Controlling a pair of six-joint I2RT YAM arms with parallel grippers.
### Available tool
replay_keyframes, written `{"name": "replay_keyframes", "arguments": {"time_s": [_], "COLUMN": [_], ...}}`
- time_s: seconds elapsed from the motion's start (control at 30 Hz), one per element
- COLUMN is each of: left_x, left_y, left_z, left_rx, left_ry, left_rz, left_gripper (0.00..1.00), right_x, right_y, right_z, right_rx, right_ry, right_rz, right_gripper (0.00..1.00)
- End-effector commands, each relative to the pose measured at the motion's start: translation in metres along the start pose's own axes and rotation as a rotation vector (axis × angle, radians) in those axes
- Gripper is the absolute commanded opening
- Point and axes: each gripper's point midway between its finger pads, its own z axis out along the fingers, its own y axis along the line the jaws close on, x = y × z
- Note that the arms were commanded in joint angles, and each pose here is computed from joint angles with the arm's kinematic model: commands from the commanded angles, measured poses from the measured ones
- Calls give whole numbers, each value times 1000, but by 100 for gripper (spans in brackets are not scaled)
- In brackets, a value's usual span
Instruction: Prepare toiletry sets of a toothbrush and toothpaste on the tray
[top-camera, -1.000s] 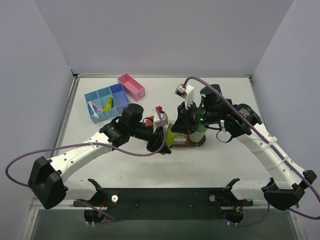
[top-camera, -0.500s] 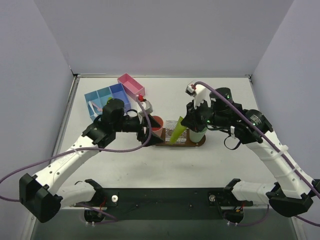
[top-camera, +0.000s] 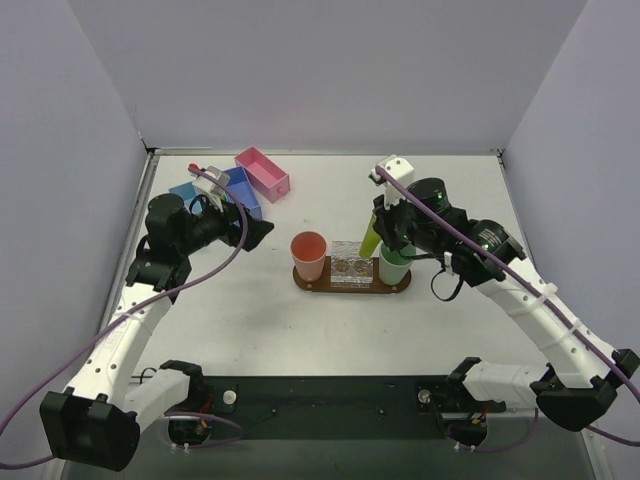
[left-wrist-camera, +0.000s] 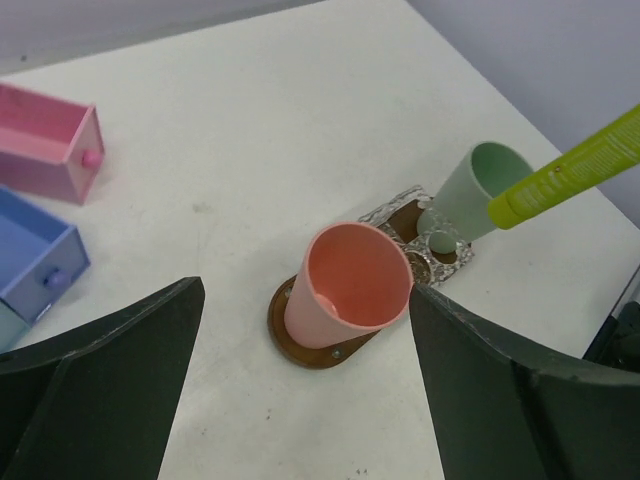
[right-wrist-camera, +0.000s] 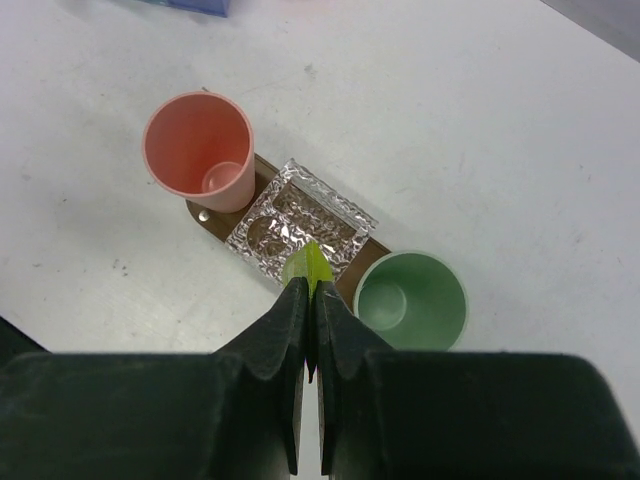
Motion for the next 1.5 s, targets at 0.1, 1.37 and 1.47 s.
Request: {"name": "replay_keyframes", "arguments": {"time_s": [0.1, 1.37, 1.47], "left_x": [0, -2, -2], "left_y": [32, 26, 26], "left_z": [-2, -7, -7], "left_rx": [-145, -123, -121], "left_ry": [-28, -46, -46], "left_rz": [-70, -20, -20], "left_gripper": [95, 95, 95], "right_x": [-17, 22, 25], "right_y": [-10, -20, -21], "right_z": [31, 83, 85], "right_rx": [85, 130, 129], "right_ry": [-73, 38, 48], "right_rz": [7, -32, -32], "right_gripper": [0, 0, 0]}}
